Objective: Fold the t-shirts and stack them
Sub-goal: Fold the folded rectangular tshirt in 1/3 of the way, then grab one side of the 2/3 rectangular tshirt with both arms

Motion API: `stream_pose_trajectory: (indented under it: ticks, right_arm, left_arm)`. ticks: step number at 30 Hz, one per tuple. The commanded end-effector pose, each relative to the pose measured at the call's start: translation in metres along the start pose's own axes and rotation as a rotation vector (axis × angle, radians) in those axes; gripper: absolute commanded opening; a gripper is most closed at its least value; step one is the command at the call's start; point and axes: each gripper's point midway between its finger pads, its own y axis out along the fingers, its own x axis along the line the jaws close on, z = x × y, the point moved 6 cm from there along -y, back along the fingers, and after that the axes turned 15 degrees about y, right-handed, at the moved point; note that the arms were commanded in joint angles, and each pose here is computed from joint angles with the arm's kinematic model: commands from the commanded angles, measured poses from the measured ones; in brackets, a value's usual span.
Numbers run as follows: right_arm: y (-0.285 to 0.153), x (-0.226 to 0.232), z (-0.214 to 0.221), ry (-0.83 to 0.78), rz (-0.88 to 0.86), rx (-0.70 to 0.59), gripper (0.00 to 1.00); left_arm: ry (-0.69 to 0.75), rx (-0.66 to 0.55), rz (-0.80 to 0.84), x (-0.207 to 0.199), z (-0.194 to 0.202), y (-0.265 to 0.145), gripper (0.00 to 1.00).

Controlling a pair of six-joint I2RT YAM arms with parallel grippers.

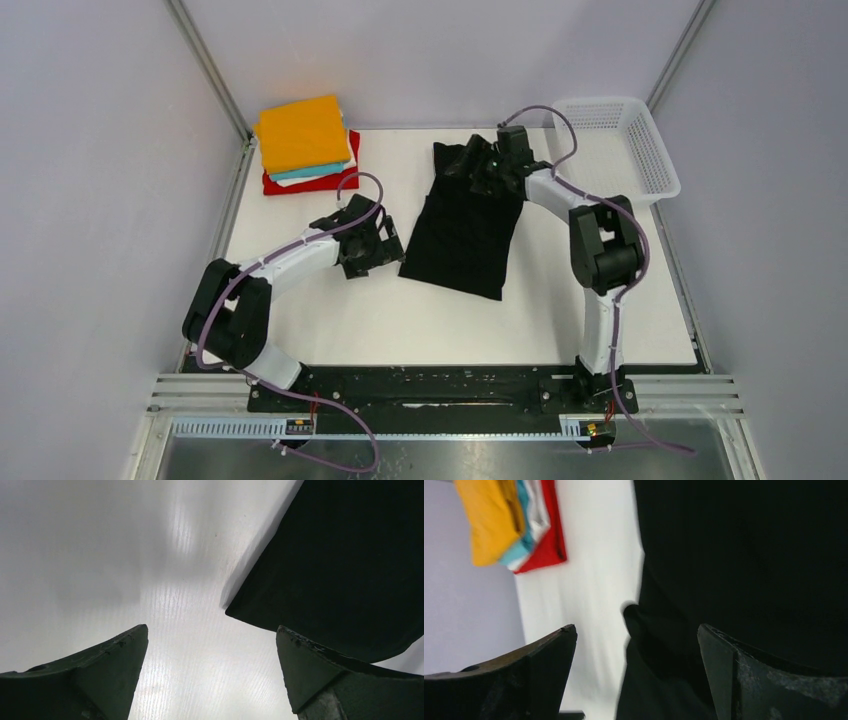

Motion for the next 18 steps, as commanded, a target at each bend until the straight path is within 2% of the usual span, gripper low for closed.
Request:
stream_pose_trajectory:
  ticks: [1,4,10,12,16,18]
  right_arm:
    - [-0.075,0.006,0.019,-0.167,0.036,0.024,0.99]
    - [-0.120,-0.035,0.052,-0.190,0.117,0.041,1.00]
    - [-0.177,-0.132,0.126,-0.036,0.243,0.084,0.99]
    - [-0.187,-0.150,0.143,-0.002,0.258,0.111,0.98]
    - [-0.199,-0.169,0.158,0.001,0.301,0.144,0.93]
    - [-0.201,-0.172,0.160,-0.002,0.310,0.146,0.91]
  left_arm:
    - [-0.016,0.032,0.085,-0.010,0.004,0.013,0.98]
    - [-0.015,0.069,0.117,-0.017,0.006,0.025,0.89]
    - [-0.001,0.140,0.135,-0.030,0.013,0.049,0.68]
    - [0.003,0.159,0.137,-0.032,0.017,0.054,0.60]
    - [0.006,0.188,0.130,-0.031,0.028,0.058,0.36]
    - [0.006,0.200,0.136,-0.031,0.034,0.059,0.30]
